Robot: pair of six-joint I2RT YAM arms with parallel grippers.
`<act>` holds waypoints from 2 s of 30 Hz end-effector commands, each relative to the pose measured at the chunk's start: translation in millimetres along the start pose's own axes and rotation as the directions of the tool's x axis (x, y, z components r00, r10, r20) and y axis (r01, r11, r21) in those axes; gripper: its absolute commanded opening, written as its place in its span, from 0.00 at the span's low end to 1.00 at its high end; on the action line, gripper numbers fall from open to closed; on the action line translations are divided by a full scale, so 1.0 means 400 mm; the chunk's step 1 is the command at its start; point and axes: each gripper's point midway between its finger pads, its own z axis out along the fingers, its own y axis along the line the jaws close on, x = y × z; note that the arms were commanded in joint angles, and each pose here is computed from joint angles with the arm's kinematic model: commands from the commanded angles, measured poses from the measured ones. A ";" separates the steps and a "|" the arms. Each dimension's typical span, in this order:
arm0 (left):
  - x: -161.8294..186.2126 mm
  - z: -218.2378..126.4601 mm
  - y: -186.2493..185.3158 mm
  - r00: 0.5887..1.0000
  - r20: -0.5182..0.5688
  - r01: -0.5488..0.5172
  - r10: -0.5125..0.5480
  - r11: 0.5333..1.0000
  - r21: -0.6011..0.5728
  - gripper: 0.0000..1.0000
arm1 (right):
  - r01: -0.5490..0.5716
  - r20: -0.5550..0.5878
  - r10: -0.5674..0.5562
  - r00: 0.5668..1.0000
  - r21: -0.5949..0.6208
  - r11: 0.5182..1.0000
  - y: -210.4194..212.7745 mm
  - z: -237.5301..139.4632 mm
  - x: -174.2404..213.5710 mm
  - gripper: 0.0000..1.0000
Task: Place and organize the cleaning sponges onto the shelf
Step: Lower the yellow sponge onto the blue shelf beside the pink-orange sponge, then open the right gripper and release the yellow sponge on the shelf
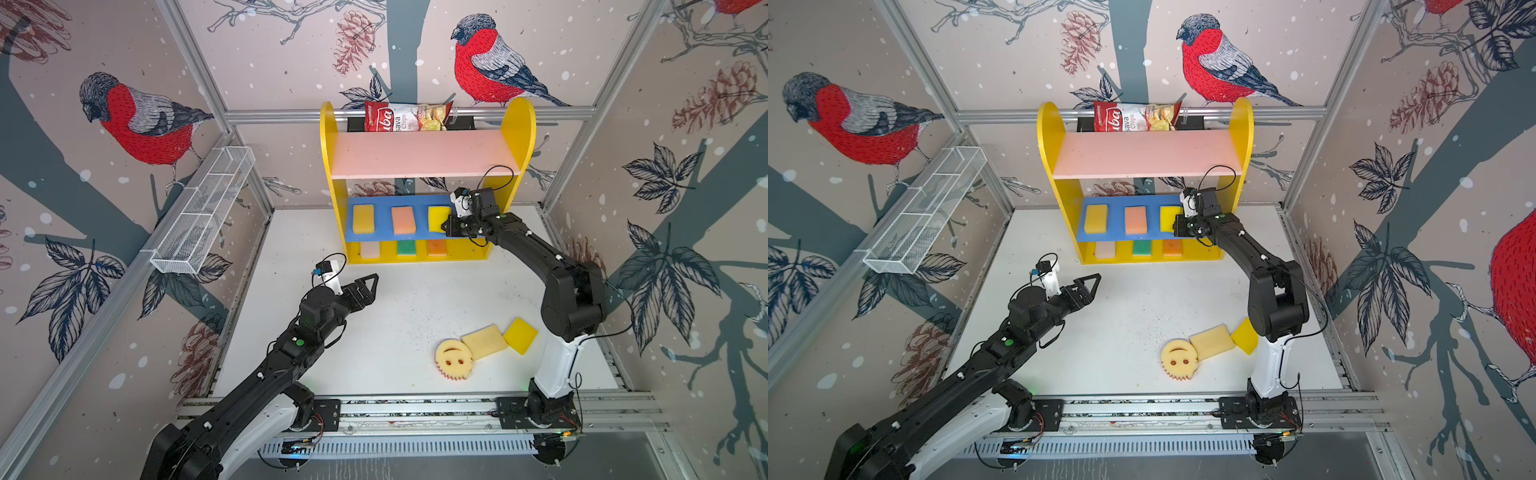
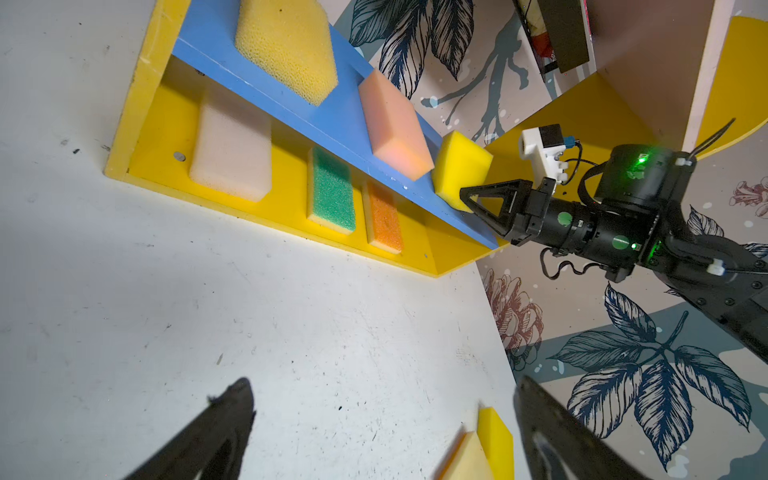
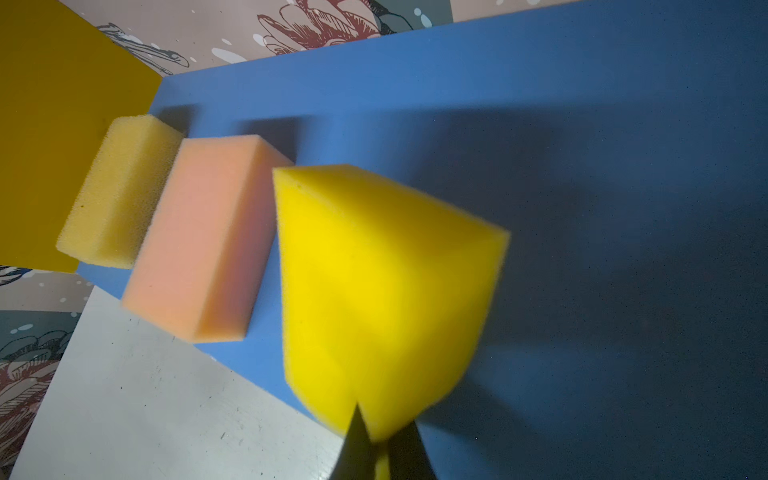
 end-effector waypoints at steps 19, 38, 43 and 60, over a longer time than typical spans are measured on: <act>-0.002 -0.002 0.007 1.000 0.011 0.010 -0.010 1.000 -0.003 0.97 | -0.047 -0.004 0.048 0.999 0.076 0.996 -0.041 0.023 0.021 0.48; 0.002 -0.007 0.012 1.000 0.013 0.016 -0.016 1.000 -0.001 0.96 | -0.026 0.178 -0.007 0.984 0.188 0.982 -0.023 -0.080 -0.089 0.63; 0.006 -0.010 0.016 1.000 0.014 0.025 -0.025 1.000 0.002 0.96 | 0.044 0.175 -0.083 0.981 0.215 0.976 0.032 -0.084 -0.077 0.66; 0.000 -0.011 0.016 1.000 0.020 0.019 -0.019 1.000 -0.008 0.96 | 0.103 0.069 -0.137 0.988 0.368 0.924 -0.006 0.017 -0.009 0.54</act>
